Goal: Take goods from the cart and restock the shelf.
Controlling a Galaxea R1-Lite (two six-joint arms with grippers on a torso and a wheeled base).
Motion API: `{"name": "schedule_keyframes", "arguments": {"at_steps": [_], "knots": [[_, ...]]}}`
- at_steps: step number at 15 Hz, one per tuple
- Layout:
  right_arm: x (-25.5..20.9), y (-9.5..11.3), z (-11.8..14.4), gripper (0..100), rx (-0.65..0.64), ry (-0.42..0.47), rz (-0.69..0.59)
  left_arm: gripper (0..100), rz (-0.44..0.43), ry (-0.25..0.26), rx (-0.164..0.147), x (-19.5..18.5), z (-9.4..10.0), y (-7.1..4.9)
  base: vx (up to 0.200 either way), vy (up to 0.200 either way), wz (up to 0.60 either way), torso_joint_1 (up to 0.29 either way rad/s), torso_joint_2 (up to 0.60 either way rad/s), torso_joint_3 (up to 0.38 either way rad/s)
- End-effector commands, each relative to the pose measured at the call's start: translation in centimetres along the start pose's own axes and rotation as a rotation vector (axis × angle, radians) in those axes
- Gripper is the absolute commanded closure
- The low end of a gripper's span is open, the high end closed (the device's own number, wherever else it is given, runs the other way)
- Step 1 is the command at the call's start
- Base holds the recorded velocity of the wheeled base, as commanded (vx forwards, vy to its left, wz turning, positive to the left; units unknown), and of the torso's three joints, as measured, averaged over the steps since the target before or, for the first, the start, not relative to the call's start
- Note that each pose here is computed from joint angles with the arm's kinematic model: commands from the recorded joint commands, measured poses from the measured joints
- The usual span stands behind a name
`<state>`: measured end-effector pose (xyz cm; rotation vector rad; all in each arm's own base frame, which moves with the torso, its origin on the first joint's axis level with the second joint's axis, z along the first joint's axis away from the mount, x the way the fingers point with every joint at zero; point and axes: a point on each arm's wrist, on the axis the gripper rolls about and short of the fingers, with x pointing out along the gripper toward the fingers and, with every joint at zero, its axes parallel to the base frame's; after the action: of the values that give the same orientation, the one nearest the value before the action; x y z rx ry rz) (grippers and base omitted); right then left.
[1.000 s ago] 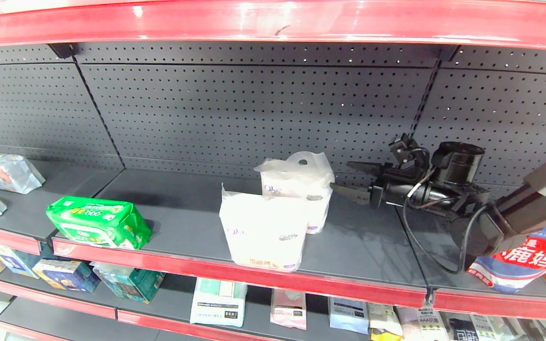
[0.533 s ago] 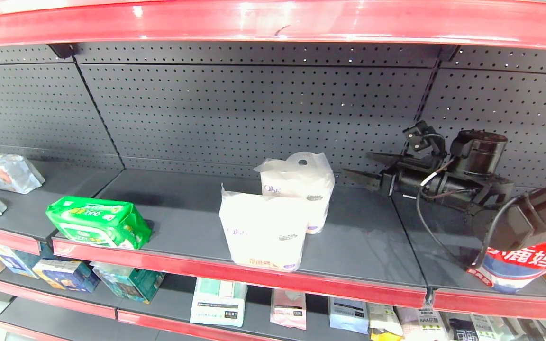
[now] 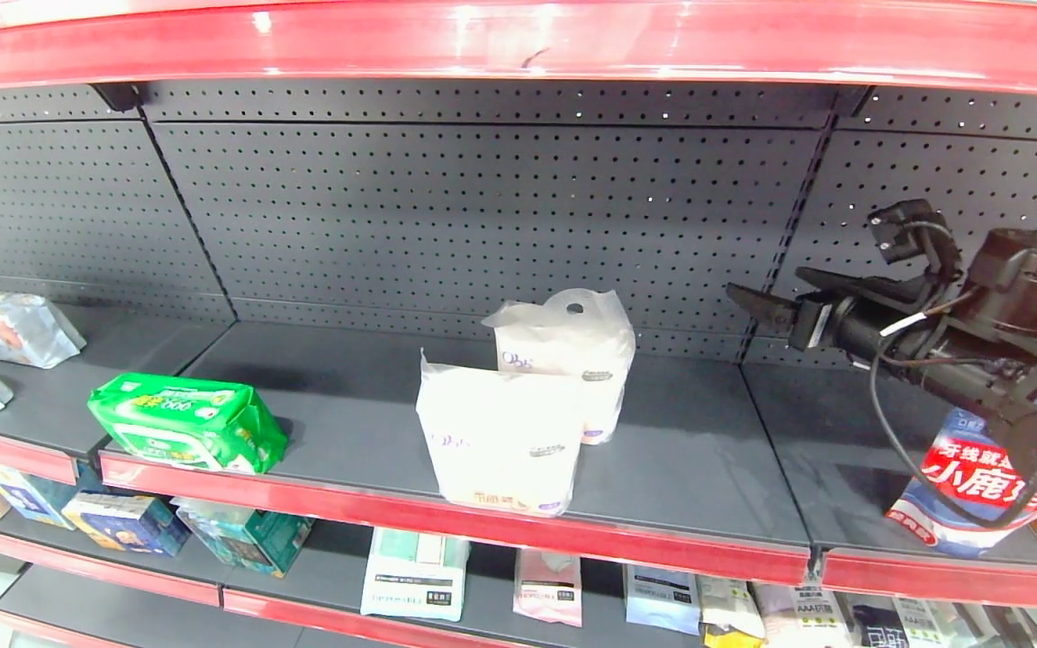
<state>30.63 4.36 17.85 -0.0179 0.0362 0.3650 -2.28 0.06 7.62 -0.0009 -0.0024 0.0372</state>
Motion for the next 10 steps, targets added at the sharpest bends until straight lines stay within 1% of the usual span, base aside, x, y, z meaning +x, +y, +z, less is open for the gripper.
{"name": "schedule_keyframes", "arguments": {"at_steps": [1,2,4,5,7,10], "knots": [[-4.4,0.0,1.3,0,0.012,0.002,-0.122,0,0.001,-0.001,-0.001,0.0,0.0,0.0,0.000,0.000,0.00,0.000,0.00,0.000],[-6.4,0.0,1.3,0,0.021,0.038,-0.165,0,0.001,-0.001,0.001,0.0,0.0,0.0,0.000,0.000,0.00,0.000,0.00,0.000],[-10.4,0.7,0.8,0,0.039,0.113,-0.188,0,0.001,-0.001,-0.001,0.0,0.0,0.0,0.000,0.000,0.00,0.000,0.00,0.000],[-12.3,1.0,0.6,0,0.046,0.132,-0.200,0,0.001,-0.001,-0.001,0.0,0.0,0.0,0.000,0.000,0.00,0.000,0.00,0.000],[-14.4,1.3,0.4,0,0.050,0.137,-0.222,0,0.001,0.001,-0.001,0.0,0.0,0.0,0.000,0.000,0.00,0.000,0.00,0.000],[-19.7,3.1,-1.5,0,0.039,0.089,-0.249,0,0.001,-0.001,-0.001,0.0,0.0,0.0,0.000,0.000,0.00,0.000,0.00,0.000]]}}
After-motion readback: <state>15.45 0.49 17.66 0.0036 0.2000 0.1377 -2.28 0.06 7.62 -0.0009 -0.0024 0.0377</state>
